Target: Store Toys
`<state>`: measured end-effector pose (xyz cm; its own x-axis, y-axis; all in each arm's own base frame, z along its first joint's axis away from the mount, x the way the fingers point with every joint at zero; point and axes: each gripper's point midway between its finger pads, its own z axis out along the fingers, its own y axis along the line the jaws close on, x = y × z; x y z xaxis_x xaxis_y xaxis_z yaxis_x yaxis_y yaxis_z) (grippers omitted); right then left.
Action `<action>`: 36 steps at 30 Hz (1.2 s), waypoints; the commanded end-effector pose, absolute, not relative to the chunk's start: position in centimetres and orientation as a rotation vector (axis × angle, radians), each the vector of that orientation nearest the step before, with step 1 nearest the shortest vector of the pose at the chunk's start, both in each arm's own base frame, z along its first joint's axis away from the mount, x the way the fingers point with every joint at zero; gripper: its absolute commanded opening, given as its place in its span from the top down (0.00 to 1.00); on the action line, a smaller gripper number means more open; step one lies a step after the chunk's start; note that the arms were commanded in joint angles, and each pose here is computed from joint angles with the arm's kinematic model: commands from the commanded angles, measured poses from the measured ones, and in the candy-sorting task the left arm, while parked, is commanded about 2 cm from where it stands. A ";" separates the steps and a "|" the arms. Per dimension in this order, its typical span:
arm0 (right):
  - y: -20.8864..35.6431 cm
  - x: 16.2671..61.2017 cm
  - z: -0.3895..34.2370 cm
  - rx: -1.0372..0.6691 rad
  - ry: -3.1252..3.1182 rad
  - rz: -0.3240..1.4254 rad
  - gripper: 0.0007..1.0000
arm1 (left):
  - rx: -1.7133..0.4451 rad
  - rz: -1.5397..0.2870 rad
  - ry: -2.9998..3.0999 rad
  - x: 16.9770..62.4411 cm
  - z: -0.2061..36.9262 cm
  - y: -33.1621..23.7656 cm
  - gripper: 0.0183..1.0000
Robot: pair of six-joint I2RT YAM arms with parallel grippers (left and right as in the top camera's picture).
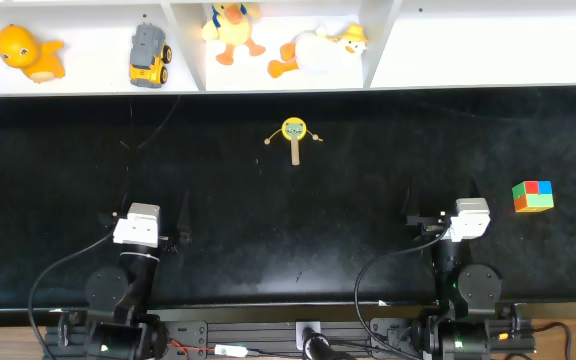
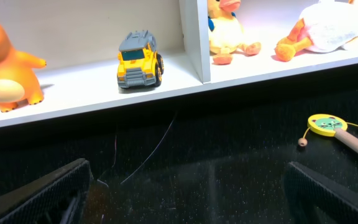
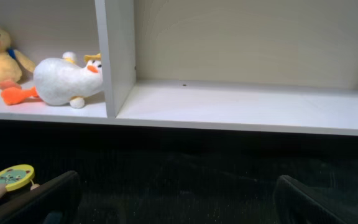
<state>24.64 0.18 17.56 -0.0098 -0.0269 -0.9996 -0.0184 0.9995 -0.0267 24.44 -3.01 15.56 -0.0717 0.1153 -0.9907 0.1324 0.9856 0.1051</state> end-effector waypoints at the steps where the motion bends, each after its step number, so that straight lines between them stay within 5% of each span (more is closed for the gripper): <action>1: 0.3 24.7 17.2 -0.031 1.583 0.001 0.00 | 0.175 -0.022 1.640 24.4 15.6 -3.0 0.00; 20: 0.4 25.5 15.7 -0.028 1.771 0.004 0.00 | 0.175 -0.022 1.640 24.4 15.6 -3.0 0.00; 31: 11.4 27.3 19.3 -0.296 2.416 0.254 0.00 | 0.175 -0.022 1.640 24.4 15.6 -3.0 0.00; 36: 17.2 29.2 17.7 -0.448 2.509 0.294 0.00 | 0.175 -0.022 1.640 24.4 15.6 -3.0 0.00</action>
